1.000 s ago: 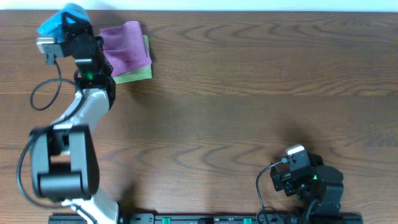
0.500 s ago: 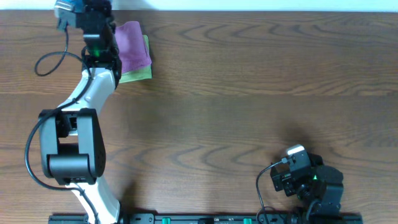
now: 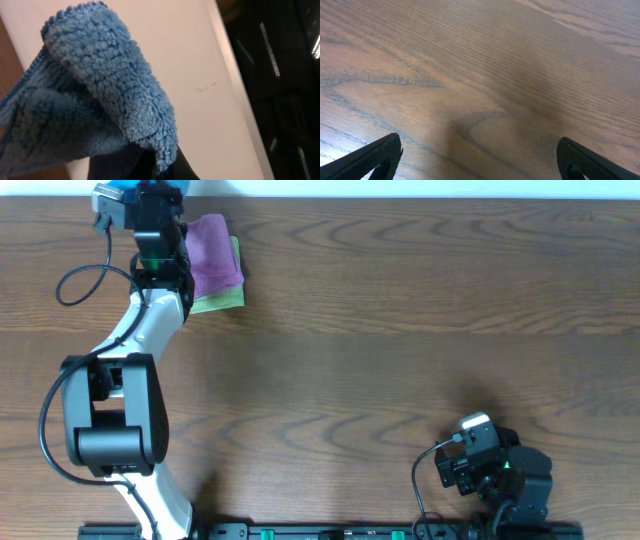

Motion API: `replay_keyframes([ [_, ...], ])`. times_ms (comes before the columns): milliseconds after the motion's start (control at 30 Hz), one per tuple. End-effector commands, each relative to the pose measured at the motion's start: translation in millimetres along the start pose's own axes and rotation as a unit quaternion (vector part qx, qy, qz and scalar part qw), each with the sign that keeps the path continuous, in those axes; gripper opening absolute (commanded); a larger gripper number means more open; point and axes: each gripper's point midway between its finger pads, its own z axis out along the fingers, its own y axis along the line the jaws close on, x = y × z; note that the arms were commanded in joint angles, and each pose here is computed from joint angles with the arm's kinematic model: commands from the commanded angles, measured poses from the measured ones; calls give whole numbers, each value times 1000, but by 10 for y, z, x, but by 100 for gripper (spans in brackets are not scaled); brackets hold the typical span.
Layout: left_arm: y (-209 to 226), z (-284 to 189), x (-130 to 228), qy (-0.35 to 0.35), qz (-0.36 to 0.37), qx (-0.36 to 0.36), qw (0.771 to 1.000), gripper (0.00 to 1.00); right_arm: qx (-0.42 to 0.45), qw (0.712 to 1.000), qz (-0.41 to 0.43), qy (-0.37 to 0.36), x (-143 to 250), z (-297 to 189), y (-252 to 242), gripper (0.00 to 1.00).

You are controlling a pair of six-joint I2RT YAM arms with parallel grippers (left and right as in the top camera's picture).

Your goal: Fold the cloth

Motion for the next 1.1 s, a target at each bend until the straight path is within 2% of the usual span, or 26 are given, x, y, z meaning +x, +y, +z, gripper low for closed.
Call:
replay_keyframes([
  [0, -12, 40, -122, -6, 9, 6, 1000, 6, 0, 1000, 9, -1, 13, 7, 2, 99],
  [267, 247, 101, -247, 25, 40, -24, 999, 6, 0, 1000, 9, -1, 13, 7, 2, 99],
  [467, 494, 75, -167, 44, 50, -72, 995, 6, 0, 1000, 9, -1, 13, 7, 2, 99],
  [1067, 505, -7, 249, 90, 58, -80, 991, 6, 0, 1000, 9, -1, 13, 7, 2, 99],
])
